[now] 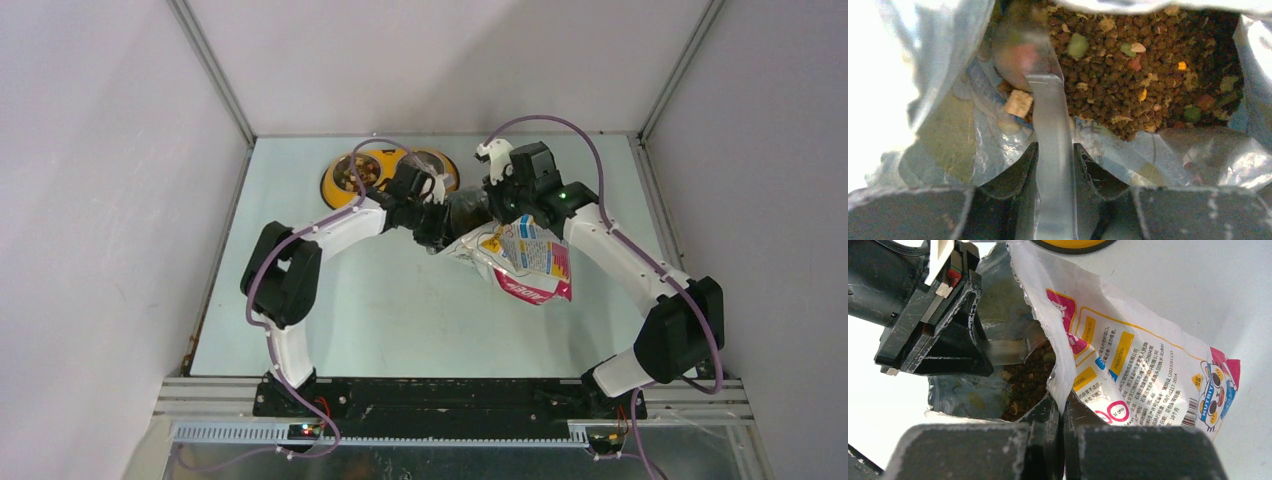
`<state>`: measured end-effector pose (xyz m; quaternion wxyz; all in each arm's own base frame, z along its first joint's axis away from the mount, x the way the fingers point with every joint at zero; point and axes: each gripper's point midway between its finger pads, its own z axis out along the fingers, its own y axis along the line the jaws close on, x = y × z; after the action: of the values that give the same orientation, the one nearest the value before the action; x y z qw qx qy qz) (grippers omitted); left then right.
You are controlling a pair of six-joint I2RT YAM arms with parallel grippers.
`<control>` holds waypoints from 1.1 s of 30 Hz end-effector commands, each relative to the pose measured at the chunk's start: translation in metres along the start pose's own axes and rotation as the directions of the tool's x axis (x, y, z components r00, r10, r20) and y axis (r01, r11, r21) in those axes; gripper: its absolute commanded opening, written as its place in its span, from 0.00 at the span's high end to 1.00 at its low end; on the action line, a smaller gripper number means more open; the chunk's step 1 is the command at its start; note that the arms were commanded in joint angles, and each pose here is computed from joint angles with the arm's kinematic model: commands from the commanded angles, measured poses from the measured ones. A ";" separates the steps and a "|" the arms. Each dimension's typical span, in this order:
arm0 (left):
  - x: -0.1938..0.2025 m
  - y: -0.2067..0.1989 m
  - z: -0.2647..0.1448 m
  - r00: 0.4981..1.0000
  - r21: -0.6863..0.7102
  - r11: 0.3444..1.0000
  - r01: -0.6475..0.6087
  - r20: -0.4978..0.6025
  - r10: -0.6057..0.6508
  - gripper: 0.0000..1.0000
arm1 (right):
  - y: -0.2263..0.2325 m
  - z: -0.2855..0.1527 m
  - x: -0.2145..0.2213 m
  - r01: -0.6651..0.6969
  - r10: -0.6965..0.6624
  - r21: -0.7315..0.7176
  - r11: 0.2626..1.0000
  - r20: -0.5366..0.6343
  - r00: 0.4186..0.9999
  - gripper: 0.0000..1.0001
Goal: Serve the pet food
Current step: Collect the pet food from the pet food bag.
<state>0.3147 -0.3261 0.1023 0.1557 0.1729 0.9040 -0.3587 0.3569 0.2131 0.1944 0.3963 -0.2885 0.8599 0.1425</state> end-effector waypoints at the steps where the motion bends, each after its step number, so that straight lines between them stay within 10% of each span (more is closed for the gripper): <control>1: 0.020 -0.019 0.017 0.997 0.141 0.989 0.044 -0.063 -0.035 1.00 | 0.001 -0.020 -0.005 0.004 -0.003 -0.009 1.000 0.024 1.000 1.00; 33: 0.010 -0.135 -0.055 0.993 0.654 0.756 -0.017 0.097 -0.062 1.00 | -0.033 -0.033 0.036 0.005 -0.010 -0.045 0.999 -0.109 0.994 1.00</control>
<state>0.2622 -0.3696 0.1381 0.0962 0.0942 0.7995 -0.5854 0.3492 0.1613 0.1853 0.3515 -0.2951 0.8761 0.1478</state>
